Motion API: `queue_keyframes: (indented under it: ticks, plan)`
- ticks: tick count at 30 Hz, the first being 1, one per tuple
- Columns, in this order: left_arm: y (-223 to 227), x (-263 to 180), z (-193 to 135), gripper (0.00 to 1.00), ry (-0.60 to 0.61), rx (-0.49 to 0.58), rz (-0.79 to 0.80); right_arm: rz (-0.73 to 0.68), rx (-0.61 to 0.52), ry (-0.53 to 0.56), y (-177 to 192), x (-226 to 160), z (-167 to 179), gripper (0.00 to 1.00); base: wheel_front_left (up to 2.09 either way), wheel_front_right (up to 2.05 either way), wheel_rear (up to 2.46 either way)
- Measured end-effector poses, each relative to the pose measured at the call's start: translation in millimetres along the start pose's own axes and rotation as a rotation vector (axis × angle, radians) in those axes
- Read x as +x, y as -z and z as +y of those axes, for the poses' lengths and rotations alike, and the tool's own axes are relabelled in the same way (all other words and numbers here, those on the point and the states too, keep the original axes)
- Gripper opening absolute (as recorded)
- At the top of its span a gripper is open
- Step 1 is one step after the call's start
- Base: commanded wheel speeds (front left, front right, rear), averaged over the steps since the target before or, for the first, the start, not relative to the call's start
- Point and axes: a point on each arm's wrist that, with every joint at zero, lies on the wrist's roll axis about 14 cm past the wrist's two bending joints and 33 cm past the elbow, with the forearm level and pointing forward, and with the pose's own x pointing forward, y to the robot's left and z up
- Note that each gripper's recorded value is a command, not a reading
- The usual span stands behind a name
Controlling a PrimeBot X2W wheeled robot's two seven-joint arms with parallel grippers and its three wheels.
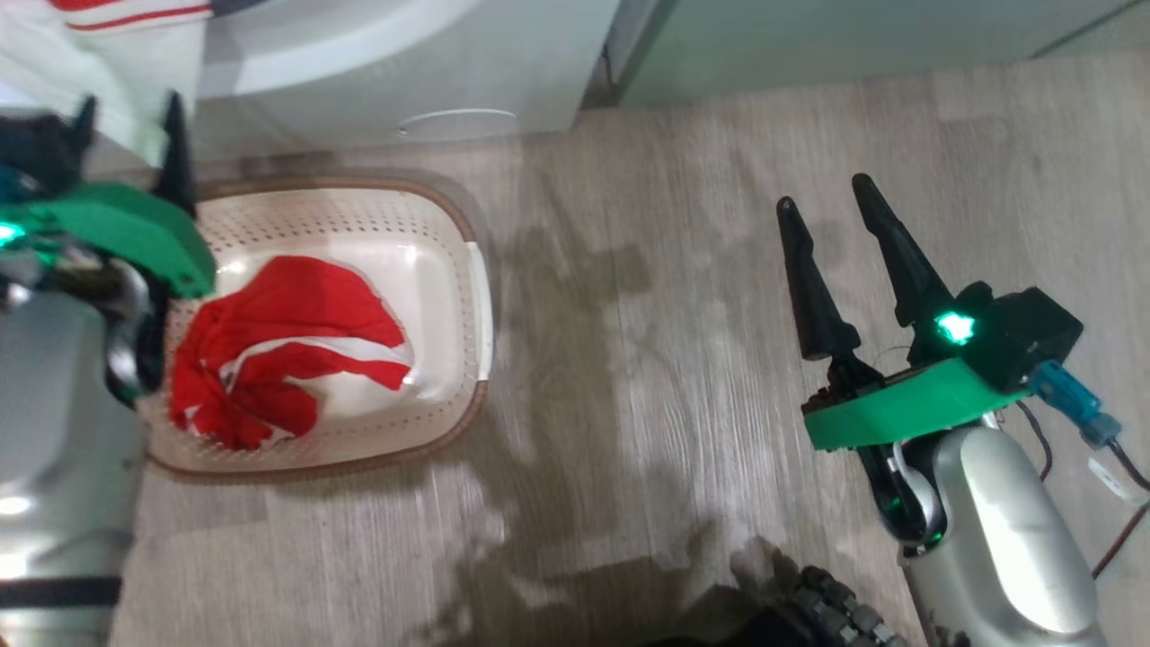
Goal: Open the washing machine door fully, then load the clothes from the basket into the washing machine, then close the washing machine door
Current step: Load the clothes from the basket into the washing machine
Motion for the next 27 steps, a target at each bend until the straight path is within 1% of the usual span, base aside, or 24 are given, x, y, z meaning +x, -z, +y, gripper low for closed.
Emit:
queue_keyframes:
  ticks: [8,13,14,15,16,22,27]
  plan:
    - [-5.1,46.4,15.5,1.0,-0.011,0.027,0.046,0.047,0.018,0.046,19.8,-3.2,-16.2,1.0,0.0,0.0,0.0]
    - [-3.3,61.2,20.9,1.0,-0.012,0.046,0.108,0.031,0.021,0.048,15.4,2.9,-18.9,1.0,0.0,0.0,0.0]
    - [-0.5,62.9,21.5,0.78,-0.01,0.05,0.133,0.031,0.021,0.049,15.2,2.9,-19.5,1.0,0.0,0.0,0.0]
    - [1.8,64.4,22.5,0.27,-0.012,0.055,0.153,0.03,0.024,0.052,15.1,2.6,-20.2,1.0,0.0,0.0,0.0]
    - [1.9,66.0,22.4,0.0,-0.008,0.059,0.161,0.03,0.026,0.055,15.0,2.2,-21.1,1.0,0.0,0.0,0.0]
    - [-11.2,76.9,19.1,0.0,0.024,0.058,0.202,0.025,0.03,0.067,13.8,1.7,-25.0,1.0,0.0,0.0,0.0]
    - [-43.4,95.2,16.2,0.0,0.058,0.055,0.222,0.033,0.04,0.067,17.9,2.6,-25.2,1.0,0.0,0.0,0.0]
